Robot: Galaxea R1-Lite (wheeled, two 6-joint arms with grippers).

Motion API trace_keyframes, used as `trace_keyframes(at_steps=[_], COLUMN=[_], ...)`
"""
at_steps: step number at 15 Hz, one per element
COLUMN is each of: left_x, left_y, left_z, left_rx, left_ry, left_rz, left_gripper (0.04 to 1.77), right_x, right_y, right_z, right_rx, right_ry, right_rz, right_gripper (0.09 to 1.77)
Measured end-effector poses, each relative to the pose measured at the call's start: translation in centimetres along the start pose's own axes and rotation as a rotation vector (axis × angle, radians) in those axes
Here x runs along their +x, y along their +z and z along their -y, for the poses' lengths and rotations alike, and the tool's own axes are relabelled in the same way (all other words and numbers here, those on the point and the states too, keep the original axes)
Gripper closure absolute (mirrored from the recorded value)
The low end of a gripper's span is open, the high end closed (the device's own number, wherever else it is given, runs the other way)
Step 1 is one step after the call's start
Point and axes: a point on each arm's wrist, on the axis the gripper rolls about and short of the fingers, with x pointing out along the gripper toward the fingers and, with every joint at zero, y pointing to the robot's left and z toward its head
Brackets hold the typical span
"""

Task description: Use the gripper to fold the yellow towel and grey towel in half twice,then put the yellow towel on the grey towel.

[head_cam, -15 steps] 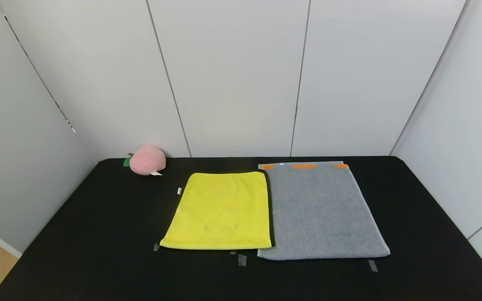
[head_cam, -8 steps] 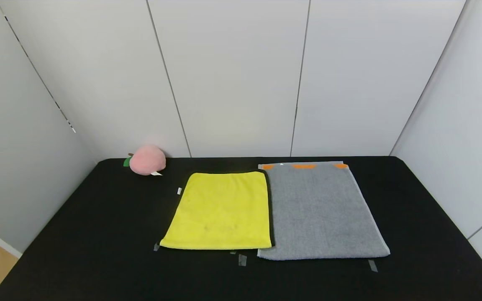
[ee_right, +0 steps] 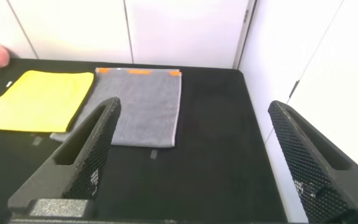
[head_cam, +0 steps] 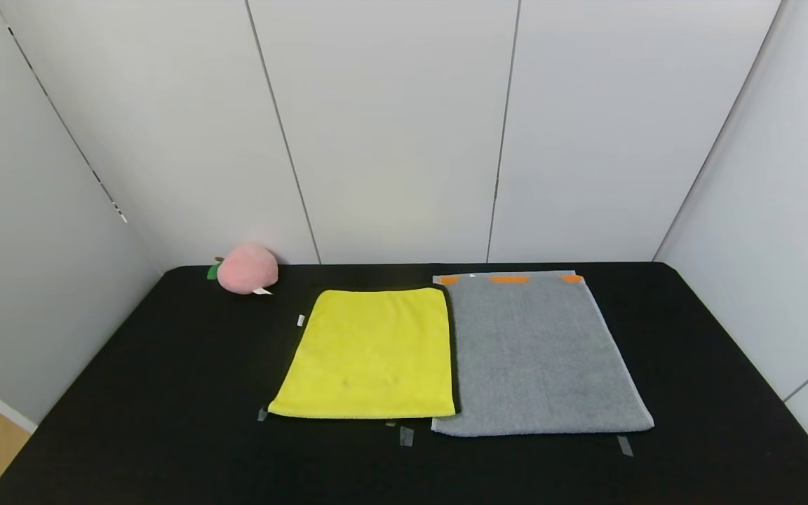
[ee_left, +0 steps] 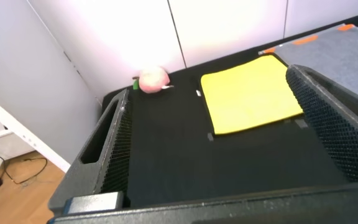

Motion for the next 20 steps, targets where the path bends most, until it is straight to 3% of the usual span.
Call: trace_keyframes(at_steps=[6, 10, 15, 20], left_x=[4.3, 8.5, 15.0, 21.0], left_y=[4.9, 6.9, 8.1, 5.8], left_z=[-0.7, -1.2, -1.7, -2.0], left_rx=[0.003, 0.002, -0.005, 0.002], left_ry=[-0.006, -0.017, -0.069, -0.098], left_rz=[-0.062, -0.128, -0.229, -0.389], left_gripper=[0.09, 0.09, 0.09, 0.09], right_x=[4.3, 9.1, 15.8, 22.1], right_y=[5.8, 7.8, 8.0, 6.3], right_z=[0.2, -0.5, -2.9, -6.6], right_rx=[0.006, 0.001, -0.027, -0.040], right_ry=[0.119, 0.206, 0.311, 0.398], right_rz=[-0.066, -0.161, -0.315, -0.372], right_gripper=[0.15, 0.15, 0.15, 0.15])
